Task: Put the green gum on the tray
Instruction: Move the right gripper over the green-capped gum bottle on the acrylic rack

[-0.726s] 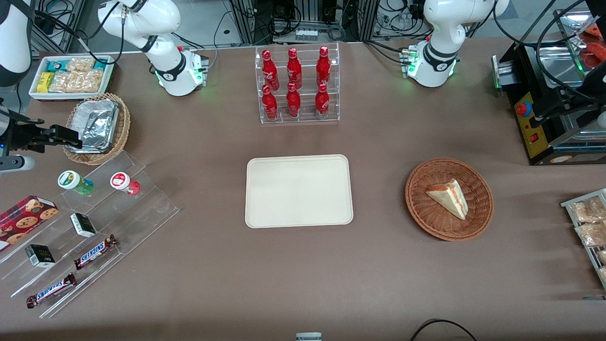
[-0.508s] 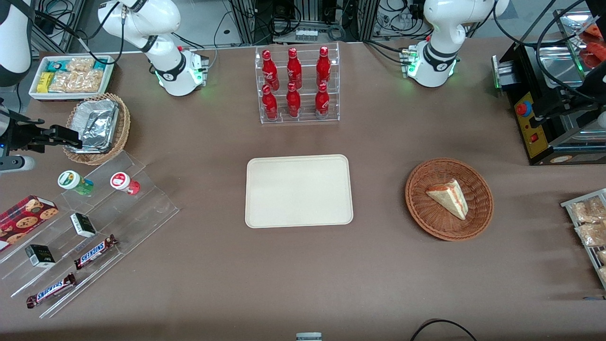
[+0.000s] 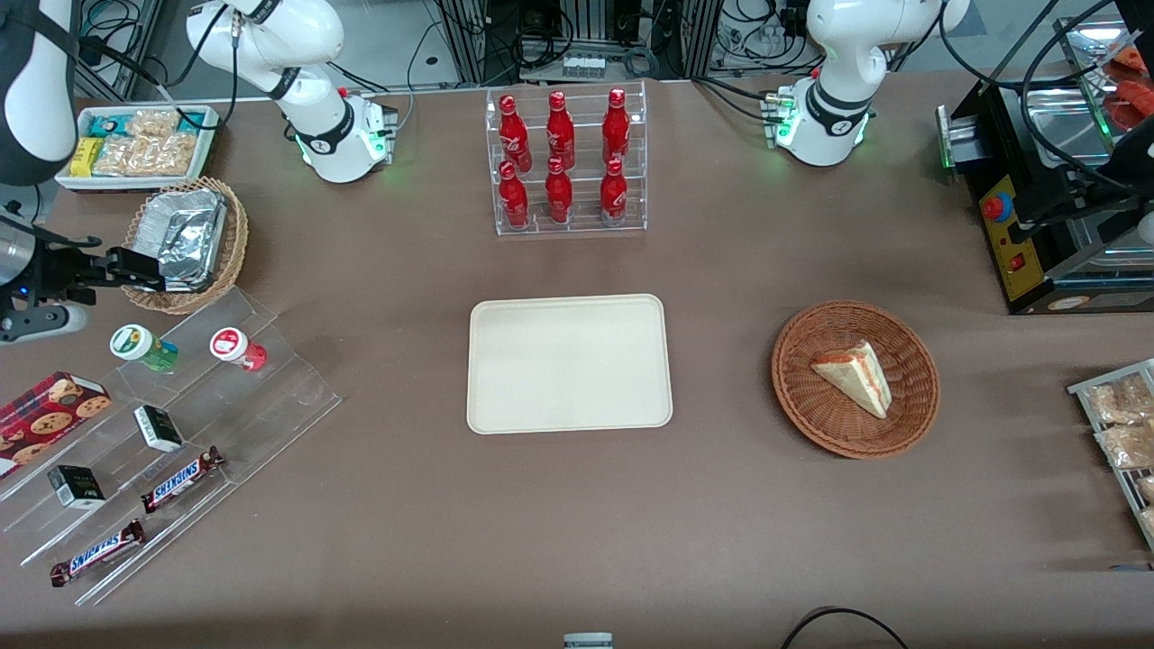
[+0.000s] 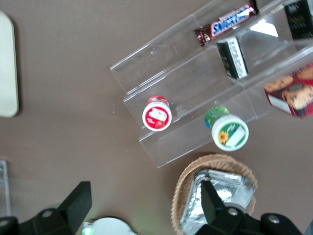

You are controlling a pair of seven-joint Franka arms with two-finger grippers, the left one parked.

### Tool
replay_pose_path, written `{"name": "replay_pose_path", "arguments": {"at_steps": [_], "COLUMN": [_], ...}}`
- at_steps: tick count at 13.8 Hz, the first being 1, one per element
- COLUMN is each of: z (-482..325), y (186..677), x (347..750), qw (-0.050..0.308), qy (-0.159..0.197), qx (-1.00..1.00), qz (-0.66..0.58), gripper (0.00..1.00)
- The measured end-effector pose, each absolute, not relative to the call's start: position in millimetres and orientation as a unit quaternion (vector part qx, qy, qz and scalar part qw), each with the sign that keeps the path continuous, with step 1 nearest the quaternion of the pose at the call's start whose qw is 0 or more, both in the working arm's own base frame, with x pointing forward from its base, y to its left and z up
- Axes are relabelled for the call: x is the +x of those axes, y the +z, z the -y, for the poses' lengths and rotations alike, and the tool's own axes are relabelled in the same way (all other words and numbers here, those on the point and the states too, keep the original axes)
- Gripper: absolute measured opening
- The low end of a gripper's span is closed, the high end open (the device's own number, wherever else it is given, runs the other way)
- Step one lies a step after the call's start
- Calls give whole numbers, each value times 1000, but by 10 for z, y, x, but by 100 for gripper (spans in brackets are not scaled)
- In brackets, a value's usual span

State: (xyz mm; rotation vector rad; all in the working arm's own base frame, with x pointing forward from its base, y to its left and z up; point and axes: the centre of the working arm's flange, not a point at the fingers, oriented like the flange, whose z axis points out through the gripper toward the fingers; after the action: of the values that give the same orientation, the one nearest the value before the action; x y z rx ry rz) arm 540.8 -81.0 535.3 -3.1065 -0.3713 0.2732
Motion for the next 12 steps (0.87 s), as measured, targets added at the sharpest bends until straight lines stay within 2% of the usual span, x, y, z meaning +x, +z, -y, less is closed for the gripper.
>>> {"name": "replay_pose_path", "arguments": {"at_steps": [3, 8, 12], "z": [1101, 1780, 1975], "y": [5100, 4568, 4187], "x": [5412, 5297, 5188], "qw": [6, -2, 0], "qy": [70, 23, 18], "qx": [-977, -931, -920], "qz": [203, 364, 391], "gripper": [100, 100, 100]}}
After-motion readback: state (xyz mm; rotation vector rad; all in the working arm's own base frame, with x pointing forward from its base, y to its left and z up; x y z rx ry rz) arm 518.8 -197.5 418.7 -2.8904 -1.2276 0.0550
